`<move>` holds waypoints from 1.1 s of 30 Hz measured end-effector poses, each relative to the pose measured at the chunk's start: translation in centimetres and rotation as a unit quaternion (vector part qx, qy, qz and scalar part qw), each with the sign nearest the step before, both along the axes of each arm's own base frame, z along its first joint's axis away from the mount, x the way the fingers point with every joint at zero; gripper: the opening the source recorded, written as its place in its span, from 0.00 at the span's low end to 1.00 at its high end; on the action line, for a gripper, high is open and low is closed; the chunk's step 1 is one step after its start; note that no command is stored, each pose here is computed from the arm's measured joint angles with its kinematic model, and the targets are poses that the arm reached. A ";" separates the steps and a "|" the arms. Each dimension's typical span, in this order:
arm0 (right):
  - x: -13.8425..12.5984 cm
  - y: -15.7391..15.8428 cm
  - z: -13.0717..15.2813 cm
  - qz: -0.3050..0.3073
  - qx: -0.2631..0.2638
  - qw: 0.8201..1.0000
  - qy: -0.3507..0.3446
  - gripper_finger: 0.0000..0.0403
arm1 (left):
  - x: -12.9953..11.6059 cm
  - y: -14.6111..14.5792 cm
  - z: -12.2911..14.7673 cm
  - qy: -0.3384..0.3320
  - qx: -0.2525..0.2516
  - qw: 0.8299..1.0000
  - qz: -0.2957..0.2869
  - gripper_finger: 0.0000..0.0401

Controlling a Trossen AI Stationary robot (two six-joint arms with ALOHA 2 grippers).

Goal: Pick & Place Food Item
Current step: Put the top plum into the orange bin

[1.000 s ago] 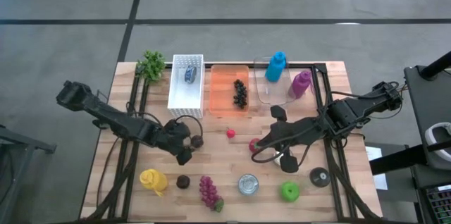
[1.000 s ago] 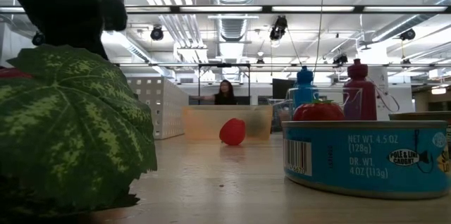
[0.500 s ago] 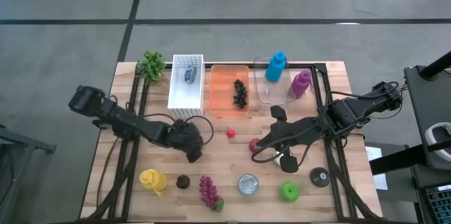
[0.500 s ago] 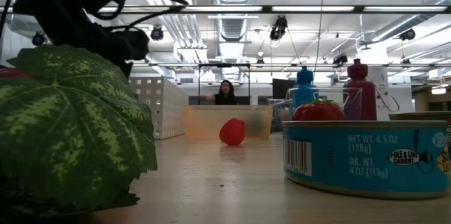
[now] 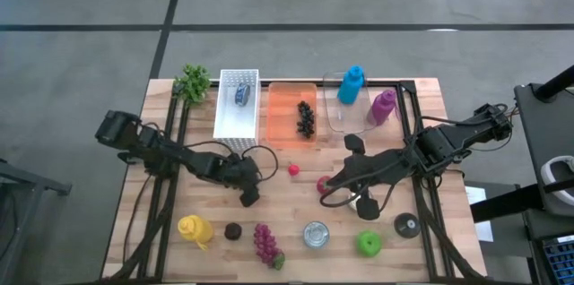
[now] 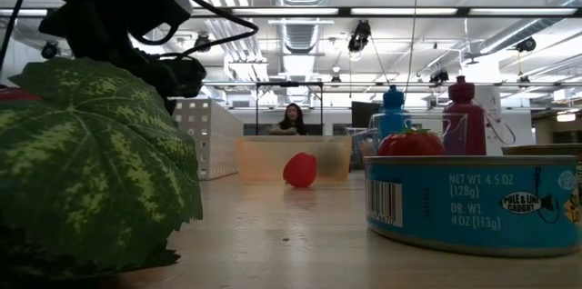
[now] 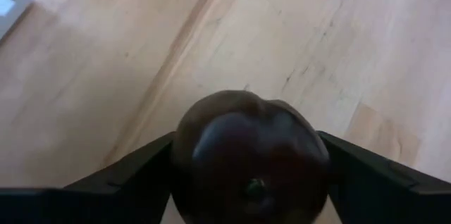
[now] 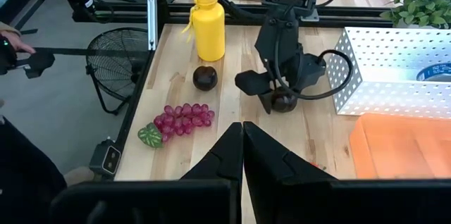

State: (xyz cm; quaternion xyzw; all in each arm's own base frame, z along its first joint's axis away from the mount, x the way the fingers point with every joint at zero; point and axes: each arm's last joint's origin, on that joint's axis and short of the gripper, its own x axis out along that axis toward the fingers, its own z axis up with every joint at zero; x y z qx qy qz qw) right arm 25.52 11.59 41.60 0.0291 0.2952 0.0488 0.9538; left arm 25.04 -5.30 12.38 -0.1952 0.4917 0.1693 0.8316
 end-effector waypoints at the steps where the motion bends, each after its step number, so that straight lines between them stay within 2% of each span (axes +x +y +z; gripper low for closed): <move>1: 0.0 0.0 0.0 0.000 0.000 1.000 0.000 0.02 | 0.1 0.1 0.0 -0.002 0.001 1.000 -0.002 0.76; 7: 0.0 0.0 0.0 0.000 0.000 1.000 0.000 0.02 | 0.2 0.2 0.1 -0.007 0.010 1.000 -0.001 0.58; 9: 0.0 0.0 0.0 0.000 0.000 1.000 0.000 0.02 | 0.2 0.2 0.1 -0.008 0.013 1.000 -0.002 0.56; 13: 0.0 0.0 0.0 0.000 0.000 1.000 0.000 0.02 | 0.2 0.2 0.1 -0.008 0.021 1.000 -0.015 0.56; 19: 0.0 0.0 0.0 0.000 0.000 1.000 0.000 0.02 | 0.2 0.1 0.2 -0.007 0.005 0.999 -0.031 0.63; 27: 0.0 0.0 0.0 0.000 0.000 1.000 0.000 0.02 | 0.4 0.9 0.2 -0.003 -0.008 0.999 -0.031 0.55; 33: 0.0 0.0 0.0 0.000 0.000 1.000 0.000 0.02 | 0.5 1.6 0.2 -0.003 -0.015 1.000 -0.019 0.58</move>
